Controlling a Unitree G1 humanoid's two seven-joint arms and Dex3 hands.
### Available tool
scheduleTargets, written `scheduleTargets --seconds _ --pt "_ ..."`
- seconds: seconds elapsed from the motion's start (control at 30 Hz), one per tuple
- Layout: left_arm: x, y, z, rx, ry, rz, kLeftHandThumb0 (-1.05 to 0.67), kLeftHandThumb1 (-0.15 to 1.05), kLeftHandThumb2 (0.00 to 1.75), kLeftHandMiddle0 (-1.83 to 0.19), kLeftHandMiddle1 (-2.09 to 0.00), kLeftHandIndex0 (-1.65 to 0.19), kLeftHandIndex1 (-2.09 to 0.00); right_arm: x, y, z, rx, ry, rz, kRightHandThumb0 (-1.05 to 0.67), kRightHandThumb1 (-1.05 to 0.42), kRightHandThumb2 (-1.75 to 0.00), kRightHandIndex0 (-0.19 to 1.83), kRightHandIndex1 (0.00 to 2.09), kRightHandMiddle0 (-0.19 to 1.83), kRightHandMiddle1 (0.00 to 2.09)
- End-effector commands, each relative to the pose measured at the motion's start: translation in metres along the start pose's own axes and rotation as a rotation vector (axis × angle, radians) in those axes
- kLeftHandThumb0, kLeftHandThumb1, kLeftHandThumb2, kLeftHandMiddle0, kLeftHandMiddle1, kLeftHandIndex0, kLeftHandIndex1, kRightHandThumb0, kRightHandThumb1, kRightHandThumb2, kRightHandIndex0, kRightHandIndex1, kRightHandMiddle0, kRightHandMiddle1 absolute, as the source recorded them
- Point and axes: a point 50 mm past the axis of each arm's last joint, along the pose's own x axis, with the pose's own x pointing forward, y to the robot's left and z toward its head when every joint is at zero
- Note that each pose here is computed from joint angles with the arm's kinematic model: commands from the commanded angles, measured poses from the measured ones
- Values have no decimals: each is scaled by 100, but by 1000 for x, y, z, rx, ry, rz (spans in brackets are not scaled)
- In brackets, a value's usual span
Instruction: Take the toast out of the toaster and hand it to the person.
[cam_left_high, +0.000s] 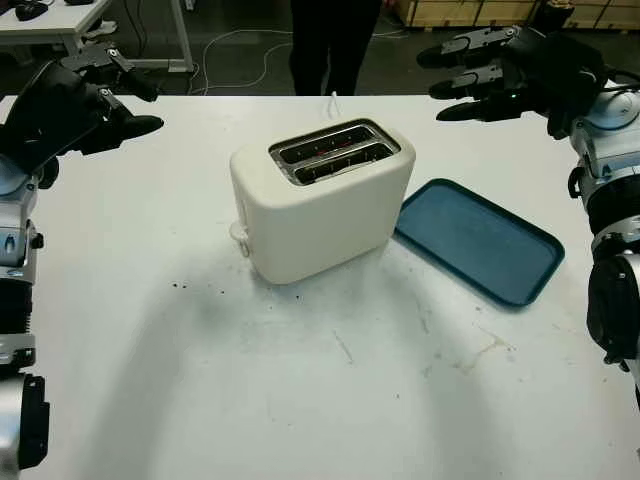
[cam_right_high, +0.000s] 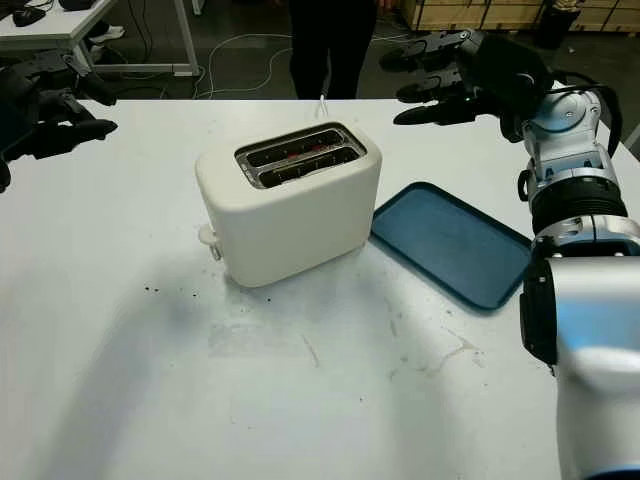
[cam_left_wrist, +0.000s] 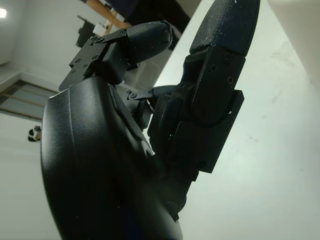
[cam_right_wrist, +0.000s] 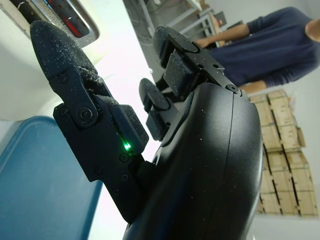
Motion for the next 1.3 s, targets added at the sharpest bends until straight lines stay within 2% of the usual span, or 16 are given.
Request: scheduleTargets --seconds 0.0,0.6,0.97,1.27 --pt "2 -4 4 -5 -11 -15 -105 89 0 -43 -154 -33 -146 0 2 -2 14 -11 0 -83 -70 -1 66 0 60 0" --pt "-3 -7 12 -28 -32 -6 -105 88 1 -31 -157 -22 -146 0 5 -5 63 -19 3 -82 -66 0 66 1 61 1" --pt "-8 -6 14 -46 -50 10 -105 88 0 -32 -157 -23 -145 -9 0 -12 65 -14 -14 -78 -68 -1 65 1 60 0" --pt "-8 -5 15 -36 -40 9 -105 88 0 -31 -156 -23 -145 -10 0 -12 75 -17 -22 -77 -68 0 66 2 60 0"
